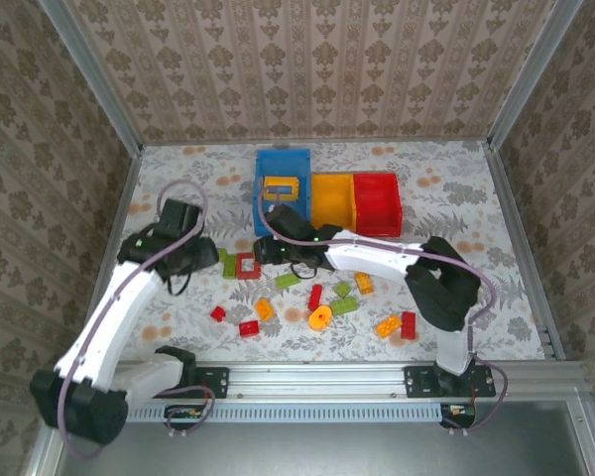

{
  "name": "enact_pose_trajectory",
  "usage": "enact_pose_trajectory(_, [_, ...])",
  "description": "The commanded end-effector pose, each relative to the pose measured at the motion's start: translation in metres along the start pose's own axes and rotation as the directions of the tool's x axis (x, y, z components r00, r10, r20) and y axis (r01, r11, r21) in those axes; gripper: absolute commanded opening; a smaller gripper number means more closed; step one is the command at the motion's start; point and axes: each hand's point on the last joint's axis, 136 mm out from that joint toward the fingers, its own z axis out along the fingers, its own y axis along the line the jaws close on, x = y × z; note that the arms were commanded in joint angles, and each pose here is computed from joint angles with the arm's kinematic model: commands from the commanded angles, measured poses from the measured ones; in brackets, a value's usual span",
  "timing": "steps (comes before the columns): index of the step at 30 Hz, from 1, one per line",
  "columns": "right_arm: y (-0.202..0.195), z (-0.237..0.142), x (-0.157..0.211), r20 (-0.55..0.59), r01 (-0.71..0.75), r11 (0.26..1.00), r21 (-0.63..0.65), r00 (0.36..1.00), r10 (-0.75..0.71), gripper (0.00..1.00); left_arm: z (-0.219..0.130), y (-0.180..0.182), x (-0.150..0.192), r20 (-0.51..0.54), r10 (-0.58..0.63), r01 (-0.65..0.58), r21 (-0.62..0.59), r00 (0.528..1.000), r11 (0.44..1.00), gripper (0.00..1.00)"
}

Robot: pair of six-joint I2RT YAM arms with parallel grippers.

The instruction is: Sort the legos into containers by color

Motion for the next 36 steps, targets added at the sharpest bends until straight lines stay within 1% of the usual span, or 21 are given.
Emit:
enact_pose_trajectory(1, [-0.002,0.019,0.019,-0.083,-0.112,0.99,0.082,0.989,0.119,0.48,-0.013,0.008,0.033,-0.05,-0.049,0.052,0.063,0.998,0.997,0.49])
enact_pose_trajectory(4, [0.001,0.034,0.026,-0.112,-0.127,0.986,0.112,0.984,0.14,0.48,-0.018,0.016,0.049,-0.066,-0.05,0.054,0.071,0.997,0.996,0.49])
enact_pose_trajectory(9, [-0.009,0.052,0.04,-0.157,-0.146,0.969,0.201,0.971,0.179,0.44,-0.026,0.016,0.059,-0.064,-0.036,0.044,0.117,0.997,0.992,0.49])
enact_pose_trajectory(12, [-0.012,0.059,0.042,-0.152,-0.159,0.963,0.217,0.969,0.194,0.4,-0.029,0.015,0.062,-0.067,-0.03,0.039,0.135,0.997,0.99,0.49])
enact_pose_trajectory(16, [-0.013,0.068,0.039,-0.133,-0.172,0.959,0.224,0.97,0.205,0.38,-0.032,0.015,0.065,-0.07,-0.016,0.026,0.145,0.997,0.989,0.49])
enact_pose_trajectory(19, [-0.011,0.073,0.035,-0.125,-0.178,0.958,0.227,0.97,0.21,0.34,-0.034,0.016,0.067,-0.076,-0.005,0.016,0.145,0.997,0.989,0.49])
enact_pose_trajectory(23, [-0.009,0.075,0.033,-0.122,-0.18,0.957,0.226,0.97,0.211,0.24,-0.035,0.017,0.068,-0.074,0.003,0.008,0.145,0.997,0.989,0.49])
enact_pose_trajectory(27, [-0.004,0.061,0.025,-0.094,-0.157,0.96,0.231,0.979,0.183,0.15,-0.036,0.018,0.067,-0.069,0.006,0.004,0.14,0.998,0.99,0.49])
enact_pose_trajectory(30, [0.002,0.04,0.014,-0.059,-0.128,0.965,0.228,0.988,0.145,0.13,-0.036,0.014,0.065,-0.063,0.003,0.007,0.156,0.998,0.988,0.49])
enact_pose_trajectory(31, [0.005,0.03,0.008,-0.038,-0.126,0.967,0.221,0.99,0.137,0.12,-0.036,0.012,0.064,-0.06,0.0,0.009,0.165,0.998,0.986,0.49])
enact_pose_trajectory(32, [-0.001,0.018,0.009,-0.04,-0.115,0.963,0.245,0.991,0.128,0.12,-0.035,0.009,0.062,-0.058,-0.004,0.015,0.178,0.998,0.984,0.48])
enact_pose_trajectory(36, [-0.017,-0.027,-0.007,0.027,-0.092,0.953,0.287,0.996,0.088,0.11,-0.035,-0.012,0.05,-0.038,-0.002,0.012,0.263,0.999,0.965,0.47])
